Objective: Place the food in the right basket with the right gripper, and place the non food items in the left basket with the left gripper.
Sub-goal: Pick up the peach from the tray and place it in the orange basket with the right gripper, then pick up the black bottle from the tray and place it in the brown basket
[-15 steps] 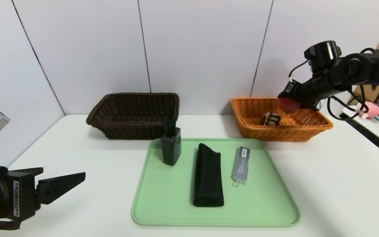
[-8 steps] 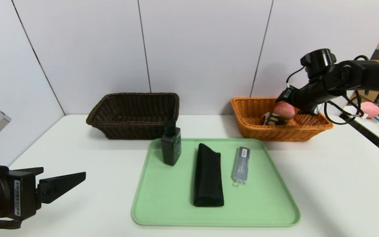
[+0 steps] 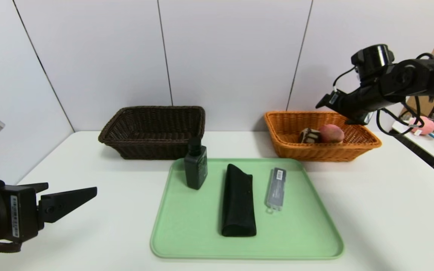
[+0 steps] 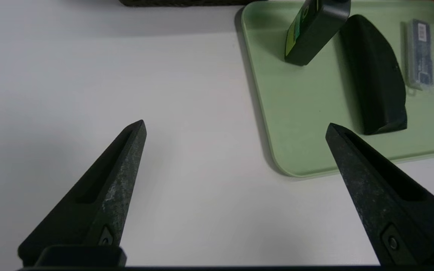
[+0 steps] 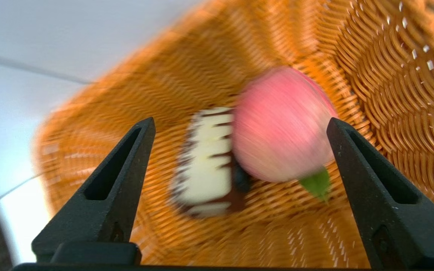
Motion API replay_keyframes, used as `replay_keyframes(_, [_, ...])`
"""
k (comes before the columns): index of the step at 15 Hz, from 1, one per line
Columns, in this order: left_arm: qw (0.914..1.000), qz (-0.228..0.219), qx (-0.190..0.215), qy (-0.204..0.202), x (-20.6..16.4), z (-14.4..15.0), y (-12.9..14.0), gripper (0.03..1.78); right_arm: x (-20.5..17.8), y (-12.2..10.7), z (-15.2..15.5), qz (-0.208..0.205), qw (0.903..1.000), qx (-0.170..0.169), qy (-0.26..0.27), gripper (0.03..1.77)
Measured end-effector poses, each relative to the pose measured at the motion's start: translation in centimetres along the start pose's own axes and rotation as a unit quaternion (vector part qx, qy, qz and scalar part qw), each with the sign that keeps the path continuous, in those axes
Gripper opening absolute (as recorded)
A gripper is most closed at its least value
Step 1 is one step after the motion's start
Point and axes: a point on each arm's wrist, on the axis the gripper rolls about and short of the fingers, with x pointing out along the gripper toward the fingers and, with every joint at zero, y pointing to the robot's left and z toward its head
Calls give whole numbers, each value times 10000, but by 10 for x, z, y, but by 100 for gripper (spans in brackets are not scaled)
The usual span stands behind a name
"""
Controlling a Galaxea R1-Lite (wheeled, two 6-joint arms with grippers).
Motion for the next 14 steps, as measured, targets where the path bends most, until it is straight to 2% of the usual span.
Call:
replay_keyframes(4, [9999,-34,-39,-113,2,21,-7,169,-91,38,-2,686,9961,-507,-213,163])
replay_keyframes(6, [9999,-87,-108,27,5,35,-14,169,-137,47,-17,821,9934,-790,101,165])
replay_keyframes(9, [9976,-309,-238,573,12,54,-37,169,-189,39,-43,633,9881,-1090,886,167])
replay_keyframes(11, [9936,-338,-195,1058,28,60,-56,169,-210,31,-51,573,9871,-1037,1072,168])
replay_keyframes(12, [9927,-335,-161,1150,39,62,-66,169,-217,27,-53,589,9872,-1021,1076,168])
replay_keyframes(14, [9930,-478,-95,1078,65,57,-82,169,-226,19,-59,584,9868,-1022,1114,169])
